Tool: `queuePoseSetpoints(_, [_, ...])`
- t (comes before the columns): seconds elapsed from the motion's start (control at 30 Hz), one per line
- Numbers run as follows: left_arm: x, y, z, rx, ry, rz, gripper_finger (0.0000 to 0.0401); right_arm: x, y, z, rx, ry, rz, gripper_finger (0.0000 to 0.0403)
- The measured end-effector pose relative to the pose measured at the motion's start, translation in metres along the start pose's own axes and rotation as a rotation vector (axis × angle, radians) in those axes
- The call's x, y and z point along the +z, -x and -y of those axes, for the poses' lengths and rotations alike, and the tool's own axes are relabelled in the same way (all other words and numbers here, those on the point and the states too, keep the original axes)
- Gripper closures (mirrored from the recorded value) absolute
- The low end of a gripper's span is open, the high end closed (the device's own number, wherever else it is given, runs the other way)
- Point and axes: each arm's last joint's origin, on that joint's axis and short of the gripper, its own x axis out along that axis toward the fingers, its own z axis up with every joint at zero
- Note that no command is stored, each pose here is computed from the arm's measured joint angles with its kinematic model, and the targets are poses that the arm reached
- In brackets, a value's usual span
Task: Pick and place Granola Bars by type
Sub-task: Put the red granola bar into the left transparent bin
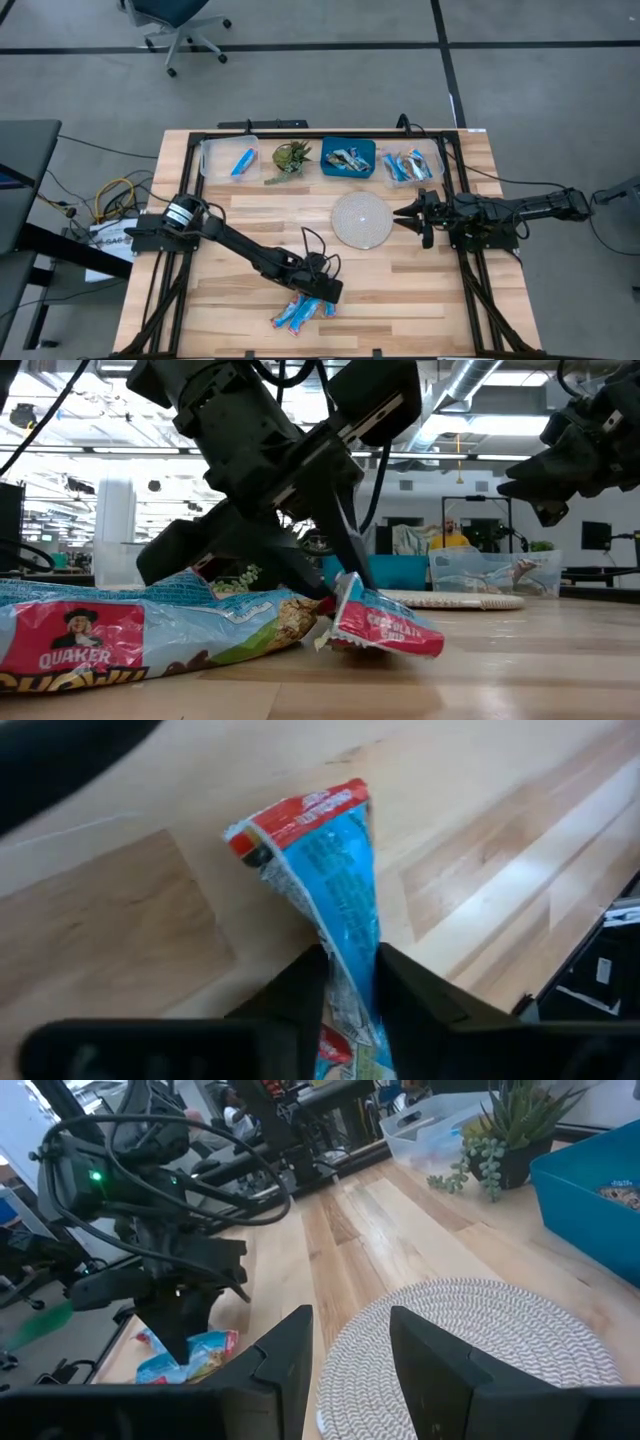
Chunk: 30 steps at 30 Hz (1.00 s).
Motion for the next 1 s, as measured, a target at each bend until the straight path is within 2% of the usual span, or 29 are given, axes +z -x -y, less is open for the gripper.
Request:
queuePoseSetpoints(0.13, [0.0,0.0,0.001,-0.007,-0.015,-0.003,0.0377,0.0,0.0,0.0,-0.001,0.0,-0.003,0.0275])
queuePoseSetpoints(0.2, [0.0,0.0,0.001,-0.008,-0.018,-0.004,0.0392,0.0,0.0,0.0,-0.001,0.0,-0.002,0.0275])
queuePoseSetpoints(0.4, [0.0,0.0,0.001,-0.013,-0.021,-0.01,0.0379,0.0,0.0,0.0,-0.001,0.0,-0.003,0.0275])
queuePoseSetpoints(0.53, [0.002,0.006,0.005,-0.026,-0.042,-0.006,0.0384,0.0,0.0,0.0,-0.001,0.001,-0.003,0.0275])
queuePoseSetpoints(0.7, [0.014,0.028,0.009,0.012,-0.076,0.038,0.0396,0.0,0.0,0.0,-0.001,0.001,-0.003,0.0275])
queuePoseSetpoints(1.0, [0.044,0.094,0.012,0.134,-0.134,0.178,0.0396,0.0,0.0,0.0,0.0,0.0,-0.002,0.0275])
